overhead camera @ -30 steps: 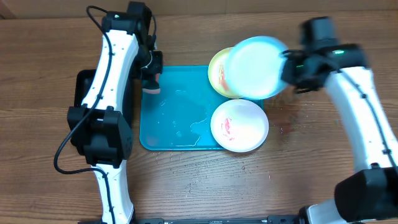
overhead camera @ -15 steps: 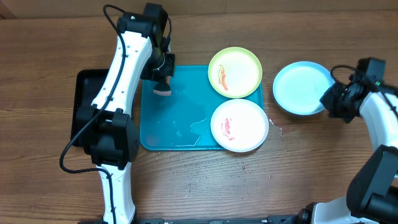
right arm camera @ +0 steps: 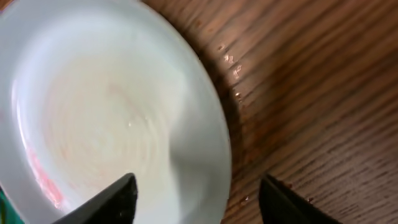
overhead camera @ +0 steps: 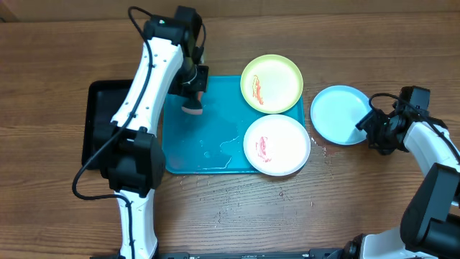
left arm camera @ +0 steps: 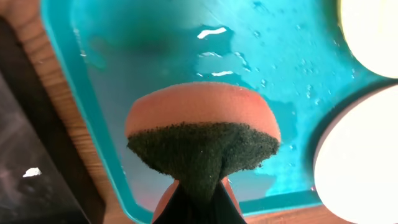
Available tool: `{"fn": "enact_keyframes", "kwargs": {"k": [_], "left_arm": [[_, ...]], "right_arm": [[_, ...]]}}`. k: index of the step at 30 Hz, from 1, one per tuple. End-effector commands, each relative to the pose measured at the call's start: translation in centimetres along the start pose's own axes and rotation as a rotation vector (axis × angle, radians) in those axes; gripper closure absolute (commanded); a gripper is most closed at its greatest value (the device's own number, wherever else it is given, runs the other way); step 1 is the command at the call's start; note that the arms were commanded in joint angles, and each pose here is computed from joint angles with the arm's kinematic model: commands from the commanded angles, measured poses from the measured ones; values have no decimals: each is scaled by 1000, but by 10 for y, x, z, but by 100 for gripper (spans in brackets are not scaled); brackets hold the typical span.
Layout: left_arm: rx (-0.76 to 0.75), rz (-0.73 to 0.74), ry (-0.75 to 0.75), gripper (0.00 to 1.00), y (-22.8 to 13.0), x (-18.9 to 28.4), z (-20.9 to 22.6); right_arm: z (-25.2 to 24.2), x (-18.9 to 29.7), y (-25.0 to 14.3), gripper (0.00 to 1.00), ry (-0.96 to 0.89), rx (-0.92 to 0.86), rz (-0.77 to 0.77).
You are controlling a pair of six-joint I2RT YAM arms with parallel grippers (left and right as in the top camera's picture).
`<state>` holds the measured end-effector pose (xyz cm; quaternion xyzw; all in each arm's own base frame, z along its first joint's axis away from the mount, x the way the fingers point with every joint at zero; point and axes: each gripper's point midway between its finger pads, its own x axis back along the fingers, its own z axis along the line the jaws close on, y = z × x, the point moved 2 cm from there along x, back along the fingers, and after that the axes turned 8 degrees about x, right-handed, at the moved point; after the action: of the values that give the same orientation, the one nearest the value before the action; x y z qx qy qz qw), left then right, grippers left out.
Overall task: Clean dirty plates on tray and stack at the side
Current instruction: 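Set the light blue plate on the table right of the tray, then move the right gripper to the white plate and grip its rim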
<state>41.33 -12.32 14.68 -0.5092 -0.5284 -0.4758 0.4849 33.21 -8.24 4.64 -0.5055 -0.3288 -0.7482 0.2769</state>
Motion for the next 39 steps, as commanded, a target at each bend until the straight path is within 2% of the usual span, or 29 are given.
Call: {"fn": "enact_keyframes", "kwargs": {"k": [1,6,10,16,24,32,39], "left_arm": [[-47,-41,-35,96,-9,22,-26],[-109,-166,-64,96,-19,69,-47],[-111,-274,-99,96,-30,114,-48],[-16,-427,-39,96,-46,168,-18],[37,-486,17,96,-48,184,4],[43,-468,27,96,-42,175,5],[42,-467,28,96,-41,174,5]], "right_arm": [[20,16,7,33,86,16,5],[39,43,10,32,111,118,55],[58,63,5,34,124,213,95],[92,65,-37,37,150,401,210],[109,42,-88,44,68,595,275],[108,9,-126,57,72,694,283],[102,-5,-132,83,82,691,266]]}}
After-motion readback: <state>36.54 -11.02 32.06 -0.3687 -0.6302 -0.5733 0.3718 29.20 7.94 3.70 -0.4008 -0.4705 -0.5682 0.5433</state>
